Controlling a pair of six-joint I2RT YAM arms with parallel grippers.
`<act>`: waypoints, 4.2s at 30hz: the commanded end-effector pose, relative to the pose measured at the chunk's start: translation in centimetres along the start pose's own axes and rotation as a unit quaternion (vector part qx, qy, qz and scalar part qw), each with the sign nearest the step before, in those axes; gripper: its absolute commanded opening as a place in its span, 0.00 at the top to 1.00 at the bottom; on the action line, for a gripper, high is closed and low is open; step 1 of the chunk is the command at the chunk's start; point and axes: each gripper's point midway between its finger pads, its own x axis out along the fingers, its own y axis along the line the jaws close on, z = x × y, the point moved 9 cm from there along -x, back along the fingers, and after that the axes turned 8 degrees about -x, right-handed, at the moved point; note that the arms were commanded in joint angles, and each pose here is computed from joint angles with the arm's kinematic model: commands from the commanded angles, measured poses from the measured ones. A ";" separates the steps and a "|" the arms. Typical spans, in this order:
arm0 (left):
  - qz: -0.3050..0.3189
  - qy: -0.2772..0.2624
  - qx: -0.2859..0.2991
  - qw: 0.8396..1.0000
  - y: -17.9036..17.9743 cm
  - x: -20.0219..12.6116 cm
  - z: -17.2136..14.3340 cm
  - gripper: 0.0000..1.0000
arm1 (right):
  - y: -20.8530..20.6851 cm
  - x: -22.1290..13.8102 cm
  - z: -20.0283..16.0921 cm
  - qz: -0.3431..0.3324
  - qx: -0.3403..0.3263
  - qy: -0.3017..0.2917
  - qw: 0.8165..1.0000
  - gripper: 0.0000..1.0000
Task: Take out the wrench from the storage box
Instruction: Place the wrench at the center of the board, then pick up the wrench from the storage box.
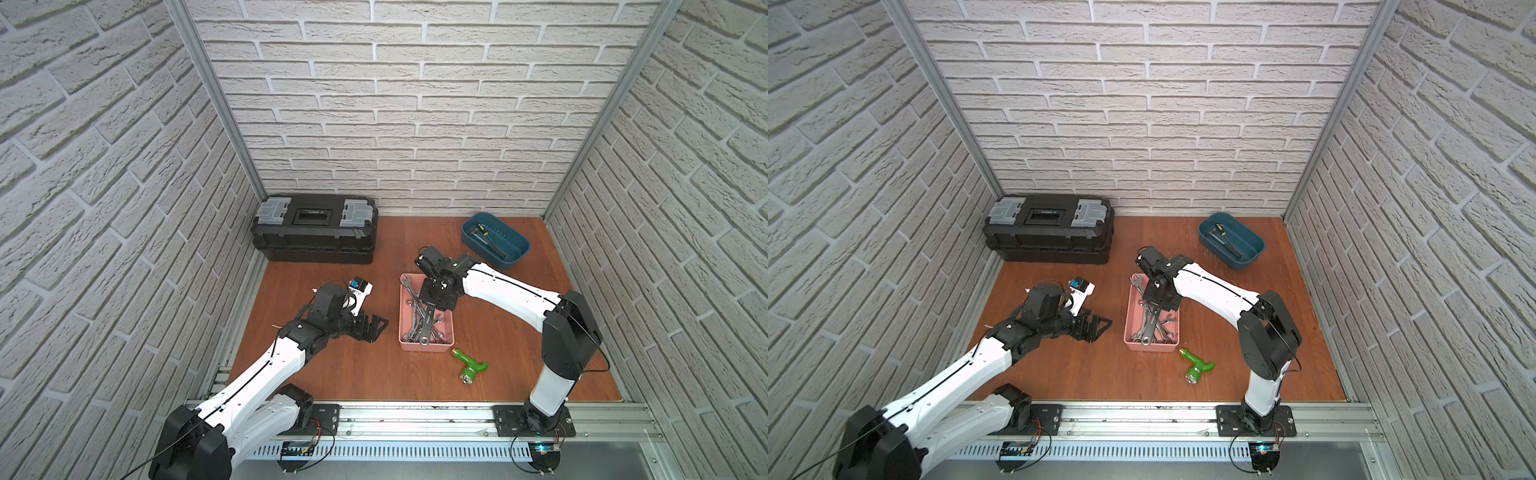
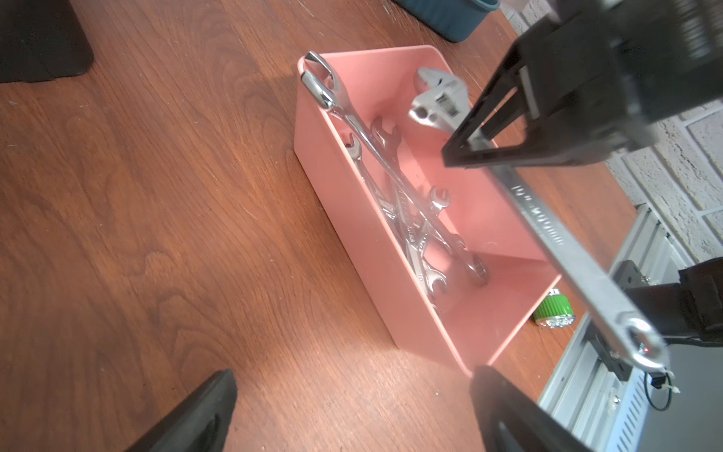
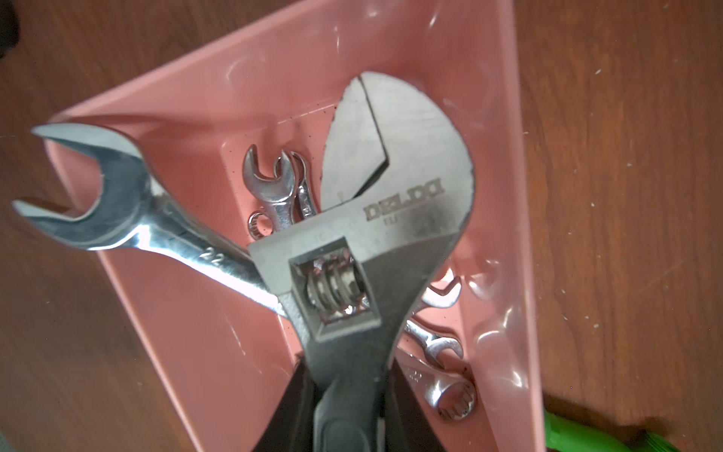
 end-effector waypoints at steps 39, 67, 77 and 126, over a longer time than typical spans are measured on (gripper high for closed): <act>-0.027 -0.033 0.027 0.999 -2.6 0.9 2.8 0.02 | -12.2 6.2 3.6 0.026 -0.188 -0.039 0.981 0.97; -0.014 -0.019 0.031 0.999 -2.3 0.9 2.3 0.02 | -13.9 8.6 2.6 -0.021 -0.174 -0.009 0.985 0.63; 0.005 -0.030 0.037 0.999 -2.0 -0.2 2.8 0.02 | -10.8 -0.7 3.5 0.053 -0.216 -0.091 0.971 0.52; -0.037 -0.075 -0.008 0.996 -1.0 -2.0 2.3 0.02 | 1.2 5.1 -0.8 0.142 -0.418 -0.065 0.895 0.84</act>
